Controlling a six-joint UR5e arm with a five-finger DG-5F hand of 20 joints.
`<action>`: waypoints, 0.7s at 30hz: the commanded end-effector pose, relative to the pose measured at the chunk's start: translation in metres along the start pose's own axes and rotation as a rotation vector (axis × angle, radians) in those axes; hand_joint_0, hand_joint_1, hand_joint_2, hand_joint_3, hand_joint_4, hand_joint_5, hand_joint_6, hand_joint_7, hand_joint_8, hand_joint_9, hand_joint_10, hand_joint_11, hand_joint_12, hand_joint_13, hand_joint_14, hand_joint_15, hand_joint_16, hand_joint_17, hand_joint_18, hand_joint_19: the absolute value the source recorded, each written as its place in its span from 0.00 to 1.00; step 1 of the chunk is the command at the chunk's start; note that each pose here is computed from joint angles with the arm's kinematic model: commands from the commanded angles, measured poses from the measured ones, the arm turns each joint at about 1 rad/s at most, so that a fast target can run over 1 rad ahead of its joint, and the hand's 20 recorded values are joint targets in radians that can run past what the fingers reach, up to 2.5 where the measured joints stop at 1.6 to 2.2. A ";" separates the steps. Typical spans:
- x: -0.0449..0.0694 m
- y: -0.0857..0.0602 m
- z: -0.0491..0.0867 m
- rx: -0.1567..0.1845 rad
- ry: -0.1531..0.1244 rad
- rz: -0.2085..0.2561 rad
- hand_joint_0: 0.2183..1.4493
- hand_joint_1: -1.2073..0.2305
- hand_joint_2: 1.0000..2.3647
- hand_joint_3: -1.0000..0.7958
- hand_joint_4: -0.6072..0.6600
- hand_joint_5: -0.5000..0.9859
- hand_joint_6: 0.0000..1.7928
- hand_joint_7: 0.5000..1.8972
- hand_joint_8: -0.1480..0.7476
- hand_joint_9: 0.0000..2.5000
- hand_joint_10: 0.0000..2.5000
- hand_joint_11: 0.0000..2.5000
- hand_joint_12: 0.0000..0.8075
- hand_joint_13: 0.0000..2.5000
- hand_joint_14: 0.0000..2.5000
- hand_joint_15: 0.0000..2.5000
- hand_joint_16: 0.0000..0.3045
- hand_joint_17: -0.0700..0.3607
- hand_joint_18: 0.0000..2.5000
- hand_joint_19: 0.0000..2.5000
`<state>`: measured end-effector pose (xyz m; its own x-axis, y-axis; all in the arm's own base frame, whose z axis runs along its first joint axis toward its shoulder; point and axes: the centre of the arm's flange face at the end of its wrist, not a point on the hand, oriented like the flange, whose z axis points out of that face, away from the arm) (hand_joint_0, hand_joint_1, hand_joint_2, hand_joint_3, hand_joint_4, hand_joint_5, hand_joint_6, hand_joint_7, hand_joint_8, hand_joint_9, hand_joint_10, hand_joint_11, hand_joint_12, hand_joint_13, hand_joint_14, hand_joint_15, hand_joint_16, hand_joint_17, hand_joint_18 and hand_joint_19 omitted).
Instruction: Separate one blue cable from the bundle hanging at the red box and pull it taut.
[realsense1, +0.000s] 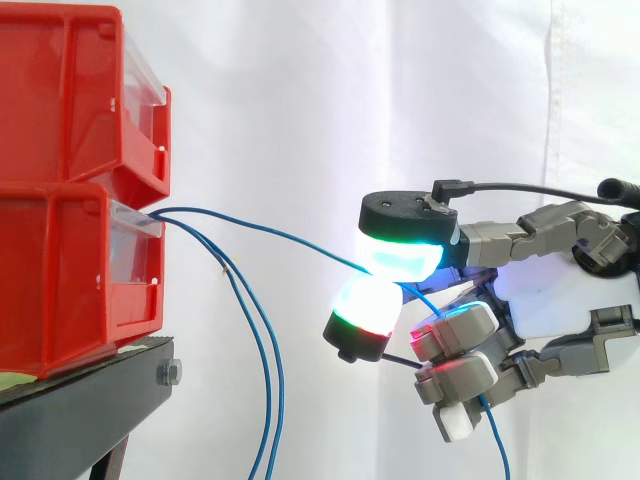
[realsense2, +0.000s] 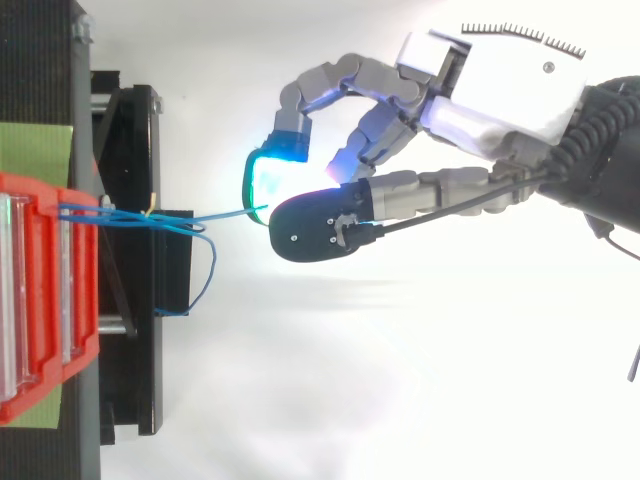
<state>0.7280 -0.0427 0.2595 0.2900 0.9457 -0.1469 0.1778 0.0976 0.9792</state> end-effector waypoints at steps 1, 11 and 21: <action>0.000 -0.001 0.000 0.000 0.000 0.000 0.39 0.35 0.02 0.46 0.40 0.20 0.52 0.43 0.46 0.44 0.11 0.64 0.38 0.44 0.00 0.65 0.14 0.38 0.29 0.32; 0.000 0.000 0.000 0.000 0.000 0.000 0.39 0.35 0.02 0.46 0.40 0.20 0.52 0.43 0.45 0.44 0.10 0.64 0.38 0.44 0.00 0.65 0.14 0.38 0.29 0.32; 0.000 -0.001 0.000 0.000 0.000 0.000 0.39 0.35 0.02 0.46 0.40 0.20 0.52 0.43 0.45 0.44 0.09 0.64 0.39 0.44 0.00 0.64 0.14 0.38 0.29 0.32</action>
<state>0.7280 -0.0427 0.2597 0.2902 0.9456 -0.1468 0.1776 0.0976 0.9793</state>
